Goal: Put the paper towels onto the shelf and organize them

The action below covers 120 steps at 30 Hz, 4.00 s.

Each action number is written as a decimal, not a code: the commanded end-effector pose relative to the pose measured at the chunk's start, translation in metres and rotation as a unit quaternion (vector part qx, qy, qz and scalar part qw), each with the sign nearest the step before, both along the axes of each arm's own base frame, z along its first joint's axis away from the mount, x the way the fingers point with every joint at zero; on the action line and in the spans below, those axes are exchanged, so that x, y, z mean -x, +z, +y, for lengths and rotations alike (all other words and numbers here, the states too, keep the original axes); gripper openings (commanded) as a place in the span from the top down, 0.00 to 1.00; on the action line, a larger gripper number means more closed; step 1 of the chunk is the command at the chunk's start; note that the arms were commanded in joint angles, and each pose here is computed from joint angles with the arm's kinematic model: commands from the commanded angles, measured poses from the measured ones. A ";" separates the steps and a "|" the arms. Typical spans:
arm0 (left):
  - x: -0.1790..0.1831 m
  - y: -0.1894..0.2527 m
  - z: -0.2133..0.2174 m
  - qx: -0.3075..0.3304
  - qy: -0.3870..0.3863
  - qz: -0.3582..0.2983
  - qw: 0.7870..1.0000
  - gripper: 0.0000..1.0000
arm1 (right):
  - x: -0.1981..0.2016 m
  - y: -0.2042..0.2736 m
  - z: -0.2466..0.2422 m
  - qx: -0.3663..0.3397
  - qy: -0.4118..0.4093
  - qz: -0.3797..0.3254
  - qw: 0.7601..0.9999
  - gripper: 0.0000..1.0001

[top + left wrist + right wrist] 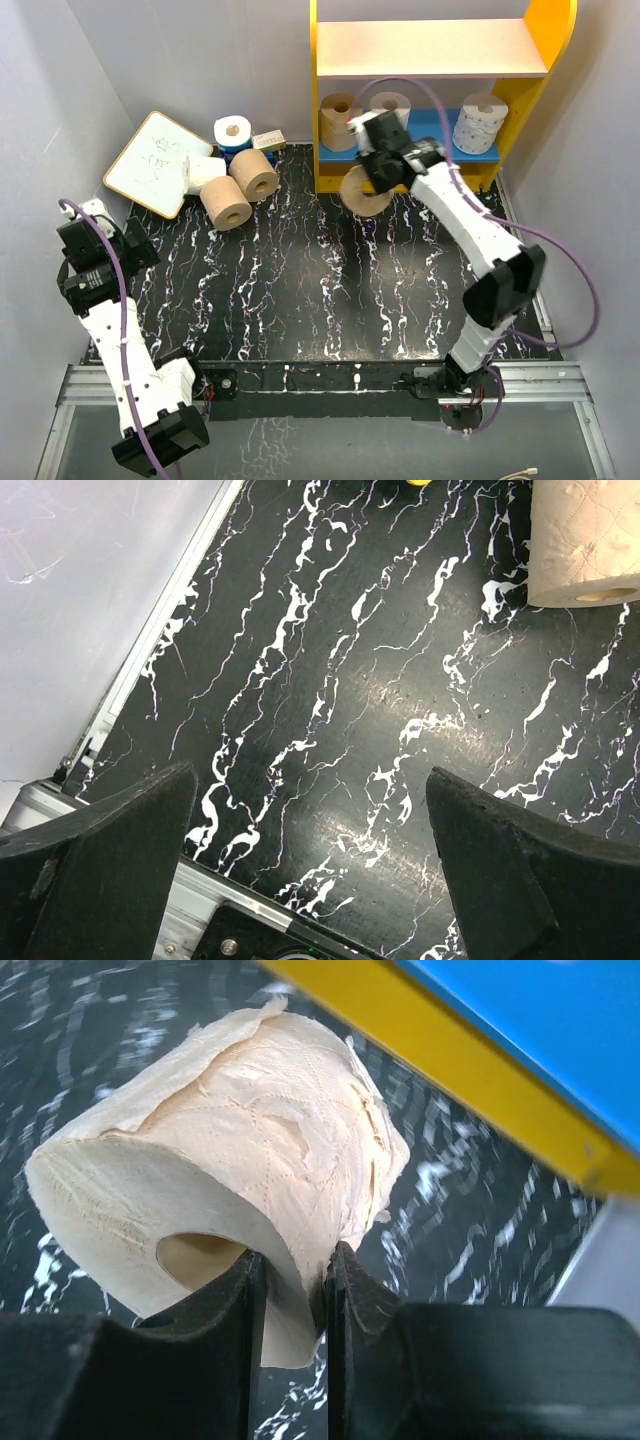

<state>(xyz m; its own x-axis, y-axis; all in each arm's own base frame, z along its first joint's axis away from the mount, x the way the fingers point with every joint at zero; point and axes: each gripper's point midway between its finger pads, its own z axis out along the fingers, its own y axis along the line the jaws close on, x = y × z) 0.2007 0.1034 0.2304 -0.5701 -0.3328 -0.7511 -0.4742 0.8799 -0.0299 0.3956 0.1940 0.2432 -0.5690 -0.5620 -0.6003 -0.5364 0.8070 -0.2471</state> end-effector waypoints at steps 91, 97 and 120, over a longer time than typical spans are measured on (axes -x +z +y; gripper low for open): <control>-0.004 -0.012 0.006 0.010 0.009 0.020 1.000 0.02 | -0.160 0.055 -0.205 -0.579 -0.600 -0.074 0.547 0.76; -0.004 -0.012 0.006 0.010 0.009 0.019 1.000 0.02 | -0.162 0.050 -0.199 -0.585 -0.590 -0.061 0.553 0.60; -0.004 -0.009 0.004 0.009 0.004 0.012 1.000 0.03 | -0.010 0.149 -0.225 -0.362 -0.408 -0.312 0.778 0.01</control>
<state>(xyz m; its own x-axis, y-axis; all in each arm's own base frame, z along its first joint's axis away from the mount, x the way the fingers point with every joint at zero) 0.2013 0.1072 0.2238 -0.5826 -0.3414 -0.7376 -0.4849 0.8743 -0.0216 0.4275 -0.0093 0.3500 -0.1073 0.7698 -0.6292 0.3726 0.6179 0.6924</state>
